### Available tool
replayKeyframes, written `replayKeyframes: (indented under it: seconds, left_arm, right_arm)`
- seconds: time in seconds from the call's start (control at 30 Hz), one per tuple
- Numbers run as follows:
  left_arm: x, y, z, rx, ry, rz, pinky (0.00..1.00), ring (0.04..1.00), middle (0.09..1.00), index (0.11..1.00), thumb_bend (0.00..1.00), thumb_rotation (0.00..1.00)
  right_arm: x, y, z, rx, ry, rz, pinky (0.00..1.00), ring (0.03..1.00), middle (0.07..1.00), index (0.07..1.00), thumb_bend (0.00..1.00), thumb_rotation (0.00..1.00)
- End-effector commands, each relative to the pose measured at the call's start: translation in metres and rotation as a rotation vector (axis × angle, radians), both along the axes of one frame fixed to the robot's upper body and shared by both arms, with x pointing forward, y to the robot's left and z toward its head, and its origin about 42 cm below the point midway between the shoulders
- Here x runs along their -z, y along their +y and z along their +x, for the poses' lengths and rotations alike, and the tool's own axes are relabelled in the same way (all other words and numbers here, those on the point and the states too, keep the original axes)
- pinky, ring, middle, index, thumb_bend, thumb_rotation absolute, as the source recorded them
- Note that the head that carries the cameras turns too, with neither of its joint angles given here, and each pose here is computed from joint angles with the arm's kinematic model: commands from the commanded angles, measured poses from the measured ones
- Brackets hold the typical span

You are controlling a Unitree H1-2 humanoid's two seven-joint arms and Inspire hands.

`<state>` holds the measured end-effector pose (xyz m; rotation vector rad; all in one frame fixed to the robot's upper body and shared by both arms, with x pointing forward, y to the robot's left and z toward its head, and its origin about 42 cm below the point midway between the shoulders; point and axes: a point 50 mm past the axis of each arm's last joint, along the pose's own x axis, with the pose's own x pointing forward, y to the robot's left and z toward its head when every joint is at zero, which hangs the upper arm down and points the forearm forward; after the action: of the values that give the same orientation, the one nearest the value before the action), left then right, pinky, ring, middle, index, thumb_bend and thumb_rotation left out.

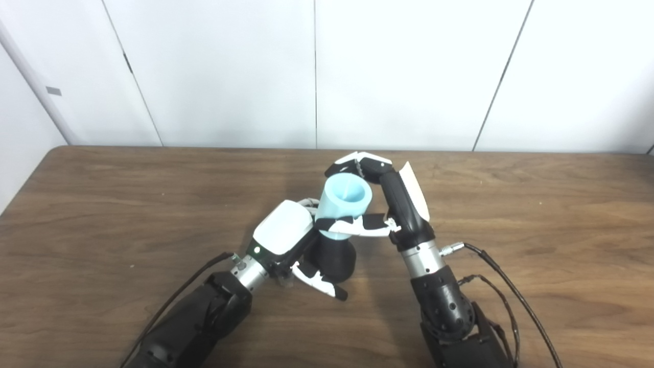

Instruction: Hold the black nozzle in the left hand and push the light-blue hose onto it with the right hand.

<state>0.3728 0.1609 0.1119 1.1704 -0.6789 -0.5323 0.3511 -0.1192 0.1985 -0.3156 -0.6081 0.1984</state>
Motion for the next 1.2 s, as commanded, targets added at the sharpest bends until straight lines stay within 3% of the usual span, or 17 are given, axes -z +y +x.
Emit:
replayKeyframes:
  seconds: [0.0,0.33,0.67,1.17]
  left_arm:
    - [0.127,-0.058,-0.152,0.092,0.459,-0.07,0.77,0.493,0.46,0.509,0.52,0.0]
    - [0.129,-0.062,-0.153,0.096,0.448,-0.052,0.76,0.49,0.459,0.51,0.52,0.0]
    - [0.131,-0.06,-0.152,0.096,0.457,-0.041,0.77,0.495,0.456,0.512,0.52,0.0]
    - [0.129,-0.058,-0.152,0.096,0.447,-0.048,0.76,0.487,0.461,0.507,0.52,0.0]
  right_arm:
    - [-0.027,-0.009,0.011,0.014,-0.017,-0.013,0.31,0.413,0.47,0.514,0.52,0.0]
    - [-0.047,-0.004,0.011,-0.015,-0.014,-0.114,0.3,0.411,0.461,0.517,0.52,0.0]
    - [-0.055,0.0,0.007,-0.059,-0.173,-0.281,0.32,0.41,0.459,0.524,0.52,0.0]
    - [-0.046,-0.001,-0.005,-0.067,-0.234,-0.396,0.31,0.41,0.463,0.528,0.52,0.0]
